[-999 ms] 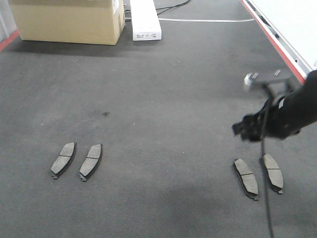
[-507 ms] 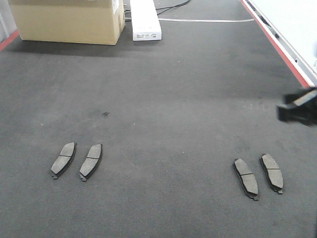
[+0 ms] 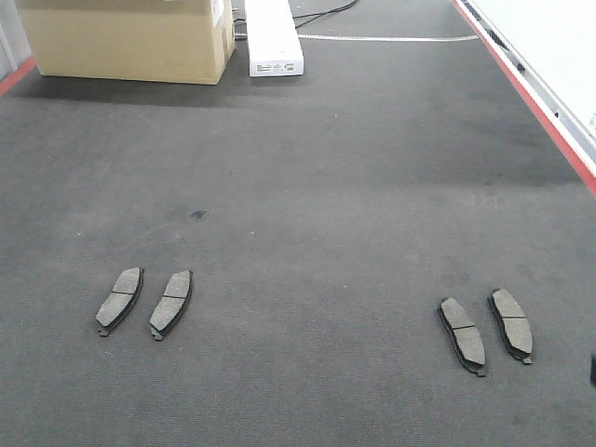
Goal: Move and align brake pads A on conveyor
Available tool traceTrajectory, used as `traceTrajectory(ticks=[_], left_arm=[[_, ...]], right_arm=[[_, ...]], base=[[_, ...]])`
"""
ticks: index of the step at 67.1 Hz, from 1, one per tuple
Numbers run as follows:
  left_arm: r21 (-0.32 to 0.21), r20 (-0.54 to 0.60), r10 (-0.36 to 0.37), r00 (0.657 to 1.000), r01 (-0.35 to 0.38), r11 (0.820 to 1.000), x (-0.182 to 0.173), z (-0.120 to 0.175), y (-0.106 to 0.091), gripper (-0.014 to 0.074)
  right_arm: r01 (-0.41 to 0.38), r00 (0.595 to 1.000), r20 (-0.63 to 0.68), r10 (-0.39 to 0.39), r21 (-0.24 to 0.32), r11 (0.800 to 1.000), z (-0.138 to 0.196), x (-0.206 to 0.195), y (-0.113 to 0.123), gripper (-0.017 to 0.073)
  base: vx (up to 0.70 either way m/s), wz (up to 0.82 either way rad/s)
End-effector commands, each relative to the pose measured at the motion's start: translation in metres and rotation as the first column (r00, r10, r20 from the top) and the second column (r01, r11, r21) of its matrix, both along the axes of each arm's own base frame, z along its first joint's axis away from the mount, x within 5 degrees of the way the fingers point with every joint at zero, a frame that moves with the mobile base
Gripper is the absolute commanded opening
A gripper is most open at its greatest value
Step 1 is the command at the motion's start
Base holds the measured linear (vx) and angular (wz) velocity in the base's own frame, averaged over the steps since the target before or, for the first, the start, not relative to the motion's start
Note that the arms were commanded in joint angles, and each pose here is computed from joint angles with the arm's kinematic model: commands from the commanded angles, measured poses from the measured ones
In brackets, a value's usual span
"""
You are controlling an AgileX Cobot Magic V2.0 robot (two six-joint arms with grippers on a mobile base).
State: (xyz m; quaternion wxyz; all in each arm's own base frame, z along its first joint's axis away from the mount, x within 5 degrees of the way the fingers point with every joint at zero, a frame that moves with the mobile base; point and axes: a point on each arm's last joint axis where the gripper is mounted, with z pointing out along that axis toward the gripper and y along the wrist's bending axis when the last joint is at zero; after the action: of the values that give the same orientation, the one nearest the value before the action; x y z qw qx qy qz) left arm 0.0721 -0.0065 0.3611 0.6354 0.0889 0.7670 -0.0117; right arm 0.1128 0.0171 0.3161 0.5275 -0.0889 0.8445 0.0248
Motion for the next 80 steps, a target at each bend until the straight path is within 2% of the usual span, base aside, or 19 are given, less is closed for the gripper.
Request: traceTrajectory(ticks=[1,15,80], left_arm=[[-0.009,0.081,-0.018,0.997,0.018,1.0,0.0004,0.0124,-0.0016,-0.0006],[-0.009,0.081,-0.018,0.997,0.018,1.0,0.0004,0.0124,-0.0016,-0.0006],[-0.009,0.079,-0.017,0.997,0.018,1.0,0.0004,0.0123,-0.0015,-0.0006]], right_arm=[[0.005,0.991,0.133,-0.005,0.003,1.0,0.0068,-0.004,-0.0018,-0.0011],[0.005,0.986,0.164,-0.006,0.007,1.0,0.0016,-0.0139,-0.0032,-0.0011],[0.005,0.987,0.163,-0.006,0.007,1.0,0.0016,-0.0139,-0.0032,-0.0011]], base=[[0.0,0.0],[0.0,0.0],[0.0,0.0]])
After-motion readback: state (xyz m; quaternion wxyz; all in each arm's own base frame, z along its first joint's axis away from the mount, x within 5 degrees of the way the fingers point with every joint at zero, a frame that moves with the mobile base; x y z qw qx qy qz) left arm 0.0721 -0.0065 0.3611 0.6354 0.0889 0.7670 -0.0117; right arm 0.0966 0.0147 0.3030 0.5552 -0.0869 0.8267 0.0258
